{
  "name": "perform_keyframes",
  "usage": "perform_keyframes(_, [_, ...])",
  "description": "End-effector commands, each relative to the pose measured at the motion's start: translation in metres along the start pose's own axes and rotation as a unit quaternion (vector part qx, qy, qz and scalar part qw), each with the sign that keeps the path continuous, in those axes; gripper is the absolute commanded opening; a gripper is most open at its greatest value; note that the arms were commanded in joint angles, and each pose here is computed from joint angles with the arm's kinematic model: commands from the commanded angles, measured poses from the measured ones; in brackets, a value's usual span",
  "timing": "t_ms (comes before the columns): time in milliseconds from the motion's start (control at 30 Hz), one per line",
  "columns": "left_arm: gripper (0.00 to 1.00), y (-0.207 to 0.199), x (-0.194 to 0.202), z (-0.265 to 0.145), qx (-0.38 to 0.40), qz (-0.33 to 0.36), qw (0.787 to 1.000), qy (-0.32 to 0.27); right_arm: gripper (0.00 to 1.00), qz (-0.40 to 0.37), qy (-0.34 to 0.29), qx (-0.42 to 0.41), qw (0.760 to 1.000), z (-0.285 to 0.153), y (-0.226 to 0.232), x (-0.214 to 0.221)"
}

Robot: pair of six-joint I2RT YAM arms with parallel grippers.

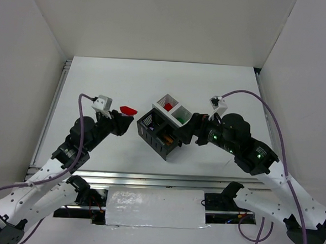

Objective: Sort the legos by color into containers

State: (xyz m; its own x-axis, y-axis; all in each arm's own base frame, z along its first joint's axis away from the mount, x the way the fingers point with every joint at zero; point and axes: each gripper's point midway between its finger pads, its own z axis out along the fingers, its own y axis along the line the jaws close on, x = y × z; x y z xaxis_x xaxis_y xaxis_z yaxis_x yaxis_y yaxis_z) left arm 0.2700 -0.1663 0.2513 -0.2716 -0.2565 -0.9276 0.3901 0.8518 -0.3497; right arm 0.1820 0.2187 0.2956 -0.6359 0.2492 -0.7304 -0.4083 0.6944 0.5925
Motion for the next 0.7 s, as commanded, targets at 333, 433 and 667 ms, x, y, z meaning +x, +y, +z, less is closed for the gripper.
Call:
perform_keyframes(333, [0.0, -0.129, 0.024, -0.021, 0.275, 0.156, 0.947, 0.054, 0.97, 0.042, 0.058, -0.044, 0.996, 0.05, 0.047, -0.014])
perform_keyframes(433, [0.0, -0.137, 0.027, -0.019, 0.279, 0.168, 0.944, 0.057, 0.95, 0.038, 0.087, -0.038, 0.995, 0.059, 0.045, 0.002])
perform_keyframes(667, [0.0, -0.148, 0.03, -0.011, 0.291, 0.179, 0.937, 0.071, 0.77, 0.027, 0.133, -0.063, 0.989, 0.07, 0.051, 0.033])
